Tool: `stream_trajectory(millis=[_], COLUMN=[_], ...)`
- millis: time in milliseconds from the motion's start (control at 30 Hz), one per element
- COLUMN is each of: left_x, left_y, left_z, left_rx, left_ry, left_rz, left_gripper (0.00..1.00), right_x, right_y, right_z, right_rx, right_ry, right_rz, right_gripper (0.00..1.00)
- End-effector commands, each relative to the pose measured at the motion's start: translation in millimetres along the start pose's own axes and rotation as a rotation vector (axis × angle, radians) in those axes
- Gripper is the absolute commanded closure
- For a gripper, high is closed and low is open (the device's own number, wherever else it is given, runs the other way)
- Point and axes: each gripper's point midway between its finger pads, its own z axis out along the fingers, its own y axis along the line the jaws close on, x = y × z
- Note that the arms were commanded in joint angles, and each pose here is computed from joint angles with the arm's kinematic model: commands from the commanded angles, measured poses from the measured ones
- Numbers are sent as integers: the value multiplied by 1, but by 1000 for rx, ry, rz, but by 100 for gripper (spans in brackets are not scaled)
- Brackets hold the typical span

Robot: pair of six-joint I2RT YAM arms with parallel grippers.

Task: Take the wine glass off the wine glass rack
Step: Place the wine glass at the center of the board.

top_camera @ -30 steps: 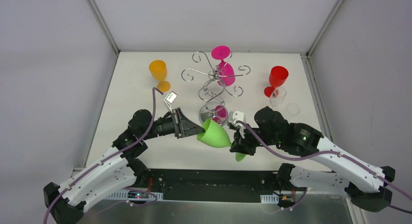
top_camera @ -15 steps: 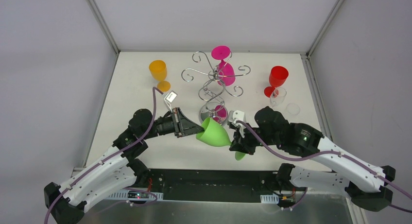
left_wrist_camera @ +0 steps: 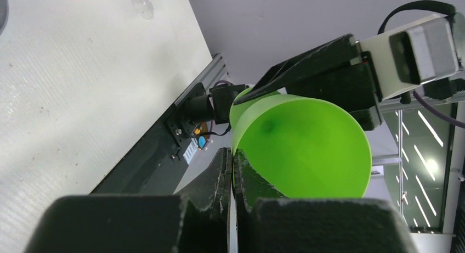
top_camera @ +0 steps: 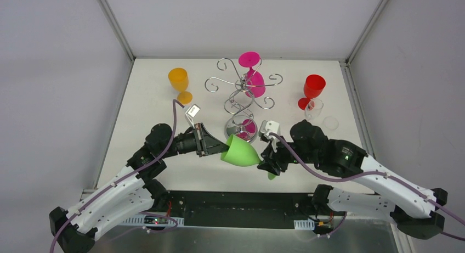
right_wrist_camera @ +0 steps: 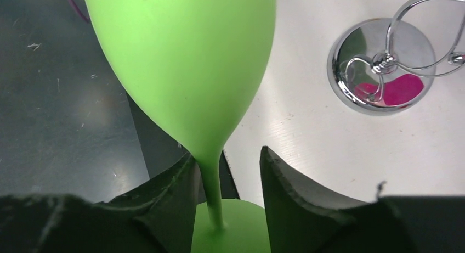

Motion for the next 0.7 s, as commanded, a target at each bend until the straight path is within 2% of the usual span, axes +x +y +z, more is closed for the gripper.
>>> stream_trajectory(millis=[0,300,667], left_x=[2,-8,-37], left_y=[-13,15,56], left_z=[-6,-18,-62], left_rx=[24,-214,-641], left_ry=[23,-9,-70], left_rz=[54,123,248], left_gripper=[100,100,100], right_x=[-26,-25,-23], right_y=[-10,-10,-17], right_z=[-14,-43,-63], right_rx=[76,112,180], right_ry=[-122,-214,-282], right_rz=[-9,4,87], right_gripper=[51,41,39])
